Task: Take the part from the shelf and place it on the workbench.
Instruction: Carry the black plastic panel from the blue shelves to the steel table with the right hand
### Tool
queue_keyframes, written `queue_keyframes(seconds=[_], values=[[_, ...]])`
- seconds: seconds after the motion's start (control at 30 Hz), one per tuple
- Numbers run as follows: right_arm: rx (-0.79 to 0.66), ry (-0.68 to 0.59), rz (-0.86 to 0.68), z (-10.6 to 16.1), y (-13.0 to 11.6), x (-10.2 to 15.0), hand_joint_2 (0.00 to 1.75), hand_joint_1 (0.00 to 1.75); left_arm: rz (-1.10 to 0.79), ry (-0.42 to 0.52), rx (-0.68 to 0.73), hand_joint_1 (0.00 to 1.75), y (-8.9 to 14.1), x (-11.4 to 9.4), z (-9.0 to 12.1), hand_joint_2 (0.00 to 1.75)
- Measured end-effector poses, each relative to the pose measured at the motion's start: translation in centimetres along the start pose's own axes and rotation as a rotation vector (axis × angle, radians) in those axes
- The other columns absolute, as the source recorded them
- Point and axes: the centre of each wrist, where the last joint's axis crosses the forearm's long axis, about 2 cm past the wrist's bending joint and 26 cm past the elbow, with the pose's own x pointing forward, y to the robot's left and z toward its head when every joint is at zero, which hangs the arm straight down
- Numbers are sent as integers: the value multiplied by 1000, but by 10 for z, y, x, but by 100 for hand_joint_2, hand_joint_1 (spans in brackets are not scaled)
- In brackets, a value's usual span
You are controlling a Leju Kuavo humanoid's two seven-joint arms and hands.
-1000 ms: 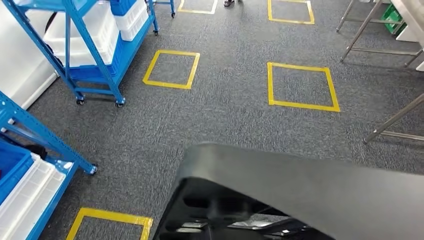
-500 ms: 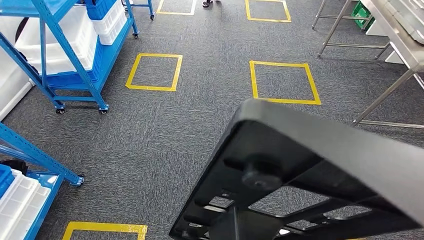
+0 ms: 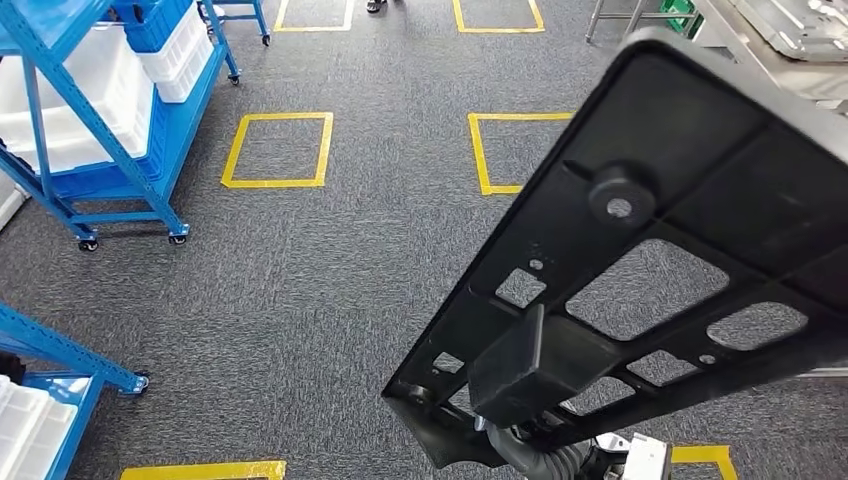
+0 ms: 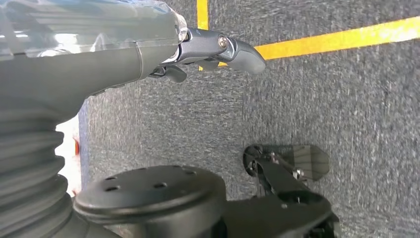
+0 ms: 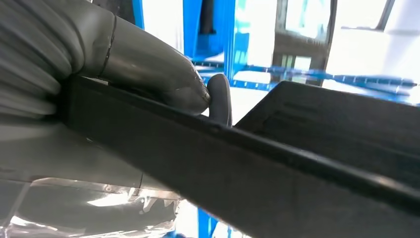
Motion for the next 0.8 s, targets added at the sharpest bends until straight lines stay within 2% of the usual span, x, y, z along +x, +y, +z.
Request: queue_keyframes(seconds=[0.17,0.27,0.4,0.5,0.8], values=[[-41,1,1,-5,3,1,175,175,-33,-10,-7,0,0,3,0,175],[-8,3,4,-1,15,3,175,175,-42,-8,-7,0,1,3,-1,175],[142,-50,-39,-10,53,3,175,175,-49,28,0,0,5,0,-2,175],[152,-94,-74,-18,75,3,175,175,-48,47,4,0,6,2,-2,175],[86,-81,-127,-9,61,-1,175,175,-29,43,14,0,6,-2,-2,175]])
